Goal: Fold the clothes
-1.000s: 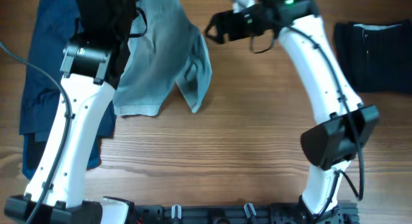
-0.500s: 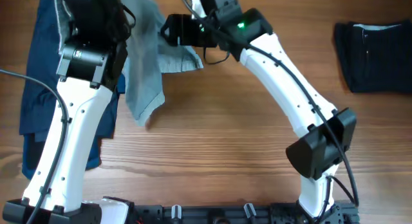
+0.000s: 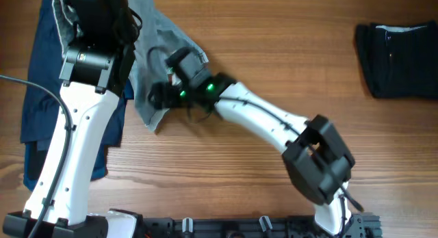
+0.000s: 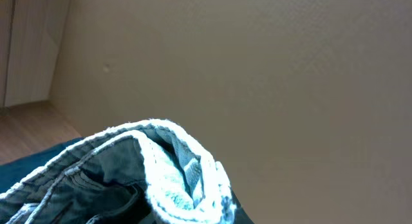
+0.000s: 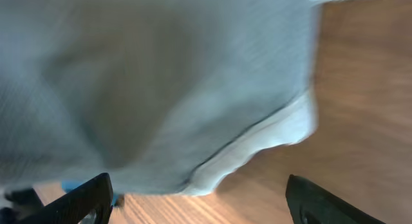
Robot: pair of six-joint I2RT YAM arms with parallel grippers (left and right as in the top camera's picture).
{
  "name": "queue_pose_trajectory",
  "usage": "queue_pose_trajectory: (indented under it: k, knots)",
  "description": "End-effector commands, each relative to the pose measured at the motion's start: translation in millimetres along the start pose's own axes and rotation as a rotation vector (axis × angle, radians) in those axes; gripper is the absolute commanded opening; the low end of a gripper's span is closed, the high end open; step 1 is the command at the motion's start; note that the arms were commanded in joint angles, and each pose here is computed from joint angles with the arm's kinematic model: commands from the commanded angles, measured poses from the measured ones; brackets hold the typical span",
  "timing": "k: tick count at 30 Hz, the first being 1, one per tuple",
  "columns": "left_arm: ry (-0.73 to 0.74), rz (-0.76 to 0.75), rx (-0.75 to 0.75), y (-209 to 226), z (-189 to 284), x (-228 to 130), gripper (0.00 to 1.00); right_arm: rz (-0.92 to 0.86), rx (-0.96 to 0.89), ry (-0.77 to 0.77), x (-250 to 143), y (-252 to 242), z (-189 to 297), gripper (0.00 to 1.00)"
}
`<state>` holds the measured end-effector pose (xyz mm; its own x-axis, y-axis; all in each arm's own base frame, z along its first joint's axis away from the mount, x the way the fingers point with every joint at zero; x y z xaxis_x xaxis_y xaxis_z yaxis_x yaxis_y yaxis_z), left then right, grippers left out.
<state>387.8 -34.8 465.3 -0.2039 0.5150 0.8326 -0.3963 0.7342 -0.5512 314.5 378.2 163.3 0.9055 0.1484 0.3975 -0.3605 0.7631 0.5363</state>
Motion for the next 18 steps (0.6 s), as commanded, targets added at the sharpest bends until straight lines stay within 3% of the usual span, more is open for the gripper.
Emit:
queue_pose_trajectory:
  k: [1, 10, 18]
  knots:
    - [-0.062, 0.016, 0.004, 0, 8, 26, 0.04, 0.011, -0.070, -0.062, -14, 13, -5, 0.87]
    - [-0.048, 0.002, 0.013, 1, 8, 23, 0.04, 0.082, -0.080, -0.220, -30, 31, -24, 0.87]
    - [-0.038, -0.008, 0.018, 2, 8, 21, 0.04, 0.218, -0.046, -0.258, -39, 49, -37, 0.86]
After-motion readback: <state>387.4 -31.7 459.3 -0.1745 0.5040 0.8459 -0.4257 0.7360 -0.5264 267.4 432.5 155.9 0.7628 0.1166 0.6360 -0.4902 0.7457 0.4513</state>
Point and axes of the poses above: each gripper's point midway between its finger pads, its own z axis back along the fingers, its own y axis along the line the jaws close on, x = y × z, the point moved 8 cm from there along z, back along the fingers, and after that the axes turned 2 degrees about z, right-handed, at the moved point
